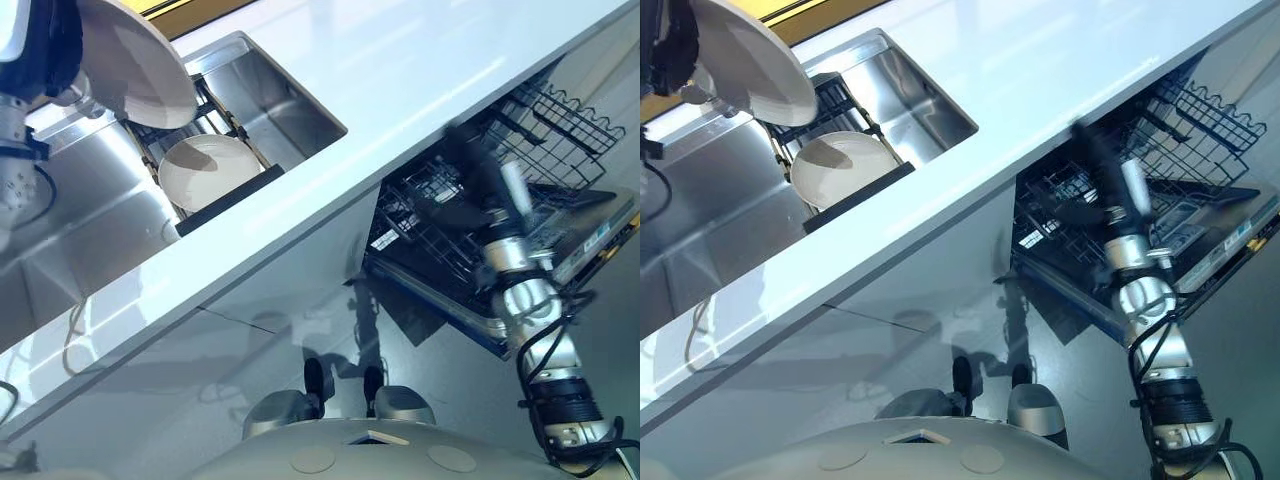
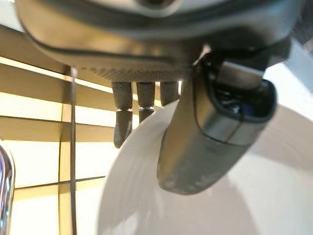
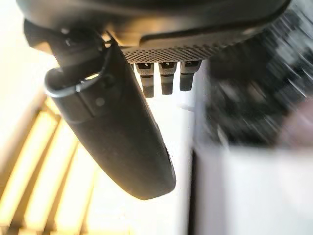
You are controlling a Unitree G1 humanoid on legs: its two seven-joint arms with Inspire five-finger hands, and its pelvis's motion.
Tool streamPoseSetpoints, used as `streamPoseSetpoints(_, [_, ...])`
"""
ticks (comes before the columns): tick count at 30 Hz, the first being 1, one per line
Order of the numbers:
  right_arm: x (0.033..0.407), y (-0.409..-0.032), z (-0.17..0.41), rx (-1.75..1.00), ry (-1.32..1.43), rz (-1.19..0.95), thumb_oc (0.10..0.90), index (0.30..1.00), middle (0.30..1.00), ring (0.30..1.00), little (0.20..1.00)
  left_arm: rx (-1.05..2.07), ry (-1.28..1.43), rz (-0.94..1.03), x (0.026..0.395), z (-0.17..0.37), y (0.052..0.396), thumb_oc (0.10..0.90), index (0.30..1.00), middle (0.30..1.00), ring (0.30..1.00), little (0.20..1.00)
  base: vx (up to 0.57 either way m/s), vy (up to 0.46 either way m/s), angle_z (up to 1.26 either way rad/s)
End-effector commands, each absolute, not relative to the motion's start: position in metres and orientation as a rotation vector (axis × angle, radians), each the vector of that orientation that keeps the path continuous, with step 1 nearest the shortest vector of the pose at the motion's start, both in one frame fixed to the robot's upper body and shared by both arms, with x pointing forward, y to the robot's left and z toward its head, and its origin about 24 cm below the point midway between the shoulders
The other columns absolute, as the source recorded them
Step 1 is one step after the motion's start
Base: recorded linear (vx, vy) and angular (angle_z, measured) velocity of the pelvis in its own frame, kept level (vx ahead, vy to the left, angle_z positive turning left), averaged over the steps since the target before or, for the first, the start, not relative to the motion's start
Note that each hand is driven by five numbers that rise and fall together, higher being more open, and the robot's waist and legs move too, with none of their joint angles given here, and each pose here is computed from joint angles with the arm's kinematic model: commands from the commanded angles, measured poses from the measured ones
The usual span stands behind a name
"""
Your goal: Pick up plates and place into dishwasher.
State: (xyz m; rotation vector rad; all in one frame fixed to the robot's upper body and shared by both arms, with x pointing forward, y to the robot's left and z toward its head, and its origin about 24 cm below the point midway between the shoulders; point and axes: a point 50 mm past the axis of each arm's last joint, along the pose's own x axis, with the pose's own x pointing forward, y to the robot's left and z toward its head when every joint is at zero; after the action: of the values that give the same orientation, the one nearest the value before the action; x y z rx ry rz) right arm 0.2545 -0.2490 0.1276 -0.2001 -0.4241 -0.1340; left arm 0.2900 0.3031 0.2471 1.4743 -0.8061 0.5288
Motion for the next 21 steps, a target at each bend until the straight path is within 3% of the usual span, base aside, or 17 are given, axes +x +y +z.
streamPoseSetpoints(1, [0.239, -0.217, 0.206, -0.167, -0.895, 0.035, 0.8, 0.9, 0.9, 0.9, 0.9, 1.22, -1.117, 0.766, 0.271, 0.3, 0.292, 0.1, 0.3, 0.3, 0.3, 0.2, -0.02, 0.0, 0.06])
streamPoseSetpoints(7, [0.241, -0.181, 0.218, -0.049, -0.91, 0.327, 0.8, 0.9, 0.9, 0.9, 0.9, 1.086, -1.249, 0.72, 0.275, 0.293, 0.258, 0.1, 0.3, 0.3, 0.3, 0.2, 0.0, 0.0, 0.0])
streamPoseSetpoints(12, [0.254, -0.14, 0.212, 0.015, -0.767, 0.542, 0.8, 0.9, 0.9, 0.9, 0.9, 1.01, -1.296, 0.667, 0.284, 0.283, 0.226, 0.1, 0.3, 0.3, 0.3, 0.2, -0.01, -0.017, 0.02])
streamPoseSetpoints(21, [0.258, -0.107, 0.211, 0.083, -0.815, 0.478, 0.8, 0.9, 0.9, 0.9, 0.9, 0.928, -1.245, 0.593, 0.303, 0.257, 0.192, 0.1, 0.3, 0.3, 0.3, 0.2, 0.02, -0.022, 0.07])
